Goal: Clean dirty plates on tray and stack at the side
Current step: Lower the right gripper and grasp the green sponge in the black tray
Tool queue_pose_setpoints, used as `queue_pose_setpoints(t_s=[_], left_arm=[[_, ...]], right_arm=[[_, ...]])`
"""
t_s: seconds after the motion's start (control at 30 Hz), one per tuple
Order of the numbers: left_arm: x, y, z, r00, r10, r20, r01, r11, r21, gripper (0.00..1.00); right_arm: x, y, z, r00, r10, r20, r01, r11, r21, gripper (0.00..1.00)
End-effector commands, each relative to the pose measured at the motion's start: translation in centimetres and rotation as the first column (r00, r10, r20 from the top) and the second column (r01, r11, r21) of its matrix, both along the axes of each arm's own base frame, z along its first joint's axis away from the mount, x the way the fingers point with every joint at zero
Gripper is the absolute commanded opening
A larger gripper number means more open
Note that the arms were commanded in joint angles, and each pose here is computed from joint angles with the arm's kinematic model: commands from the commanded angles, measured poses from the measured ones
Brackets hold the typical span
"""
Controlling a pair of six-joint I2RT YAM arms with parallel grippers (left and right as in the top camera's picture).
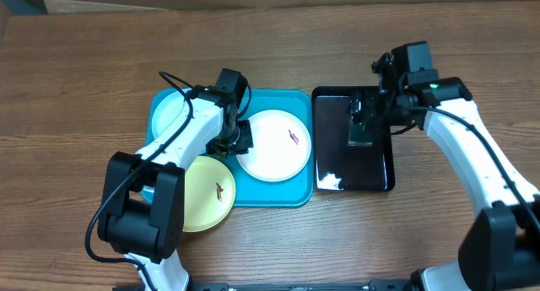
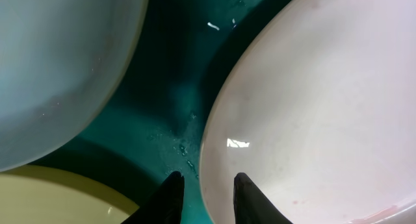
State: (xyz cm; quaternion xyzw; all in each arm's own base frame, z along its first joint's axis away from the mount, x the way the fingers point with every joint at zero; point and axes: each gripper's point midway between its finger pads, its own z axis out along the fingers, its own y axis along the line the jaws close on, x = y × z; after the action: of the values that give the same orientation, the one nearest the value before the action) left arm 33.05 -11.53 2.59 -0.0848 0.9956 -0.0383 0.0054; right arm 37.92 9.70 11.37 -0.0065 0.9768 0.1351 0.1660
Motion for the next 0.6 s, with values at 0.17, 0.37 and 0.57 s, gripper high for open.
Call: queue_pose_setpoints(t_s=[0.17, 0.37, 0.57], left_arm=[[-1.2, 0.7, -1.8, 0.999, 0.027, -0.028, -0.026, 0.999, 0.040, 0.28], [-1.3, 0.7, -1.9, 0.999, 0.027, -0.028, -0.026, 0.999, 0.040, 0.29], [-1.2, 0.7, -1.9, 0.999, 0.027, -0.024, -0.026, 0.999, 0.038, 0.30]], right_arm=[[1.0, -0.6, -2.9, 0.998, -0.011, -0.055, 0.008, 0.998, -0.057, 0.85], [0.8, -1.8, -4.4, 0.996, -0.054, -0.074, 0.041, 0.984, -0.176, 0.75], [0.8, -0.9, -4.4, 0.999, -0.022, -0.048, 0.009, 0.966, -0.257, 0.64]])
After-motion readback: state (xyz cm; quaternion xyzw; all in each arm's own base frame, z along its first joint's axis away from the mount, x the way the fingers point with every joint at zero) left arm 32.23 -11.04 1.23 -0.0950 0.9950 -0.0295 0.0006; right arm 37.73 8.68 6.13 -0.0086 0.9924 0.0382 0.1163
